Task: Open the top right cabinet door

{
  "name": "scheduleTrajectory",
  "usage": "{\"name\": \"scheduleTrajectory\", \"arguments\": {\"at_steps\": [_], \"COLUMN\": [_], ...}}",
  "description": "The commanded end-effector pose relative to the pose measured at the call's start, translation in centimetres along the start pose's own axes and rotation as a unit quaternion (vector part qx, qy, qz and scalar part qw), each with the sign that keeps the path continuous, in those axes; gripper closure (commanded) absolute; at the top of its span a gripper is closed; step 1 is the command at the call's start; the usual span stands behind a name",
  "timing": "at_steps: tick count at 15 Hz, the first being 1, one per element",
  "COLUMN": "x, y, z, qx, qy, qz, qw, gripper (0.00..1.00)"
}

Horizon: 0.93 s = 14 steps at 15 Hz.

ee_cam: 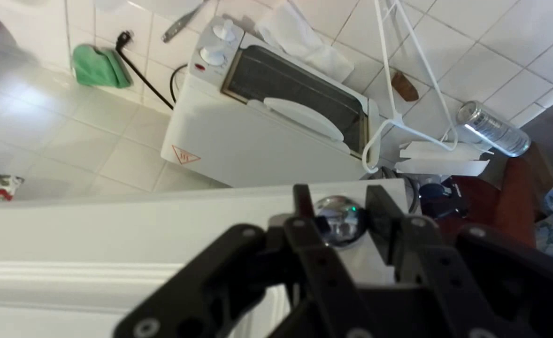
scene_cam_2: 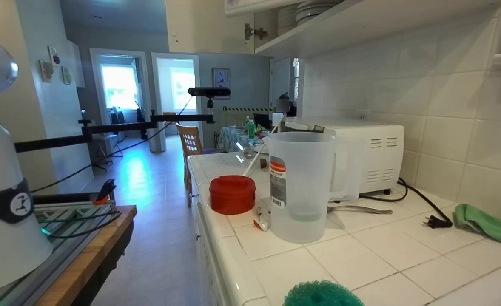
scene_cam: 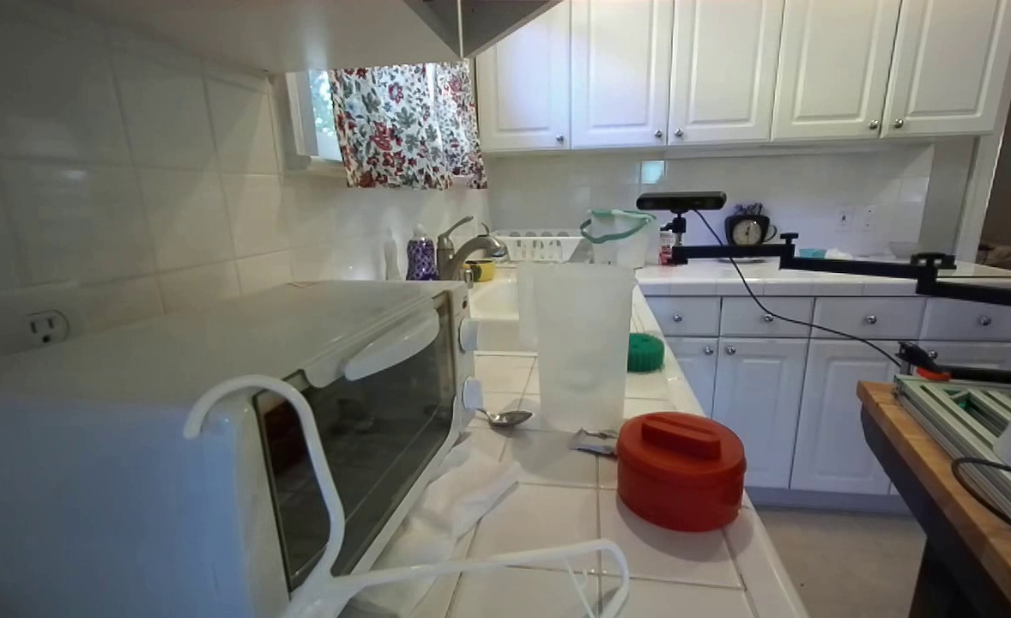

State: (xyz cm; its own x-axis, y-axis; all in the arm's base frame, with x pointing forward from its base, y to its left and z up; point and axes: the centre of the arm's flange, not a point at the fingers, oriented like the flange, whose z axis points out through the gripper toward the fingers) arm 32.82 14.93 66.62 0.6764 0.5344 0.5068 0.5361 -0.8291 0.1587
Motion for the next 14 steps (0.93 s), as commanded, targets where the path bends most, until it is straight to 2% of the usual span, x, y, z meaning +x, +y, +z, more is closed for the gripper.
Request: {"name": "scheduleTrajectory", "arguments": {"at_steps": [1, 6, 14], "x": [-5.2, -9.3, -11.5], "y": [4.1, 8.5, 11.2], "z": [0.1, 0.8, -0.3], "qx": [-0.041, -0.066, -0.090], "qy": [-0.033, -0.076, -0.098], "qz": [0.023, 0.064, 0.093], "qw": [0.9983, 0.9928, 0.9867], "gripper": [0.91, 0.91, 0.91]}}
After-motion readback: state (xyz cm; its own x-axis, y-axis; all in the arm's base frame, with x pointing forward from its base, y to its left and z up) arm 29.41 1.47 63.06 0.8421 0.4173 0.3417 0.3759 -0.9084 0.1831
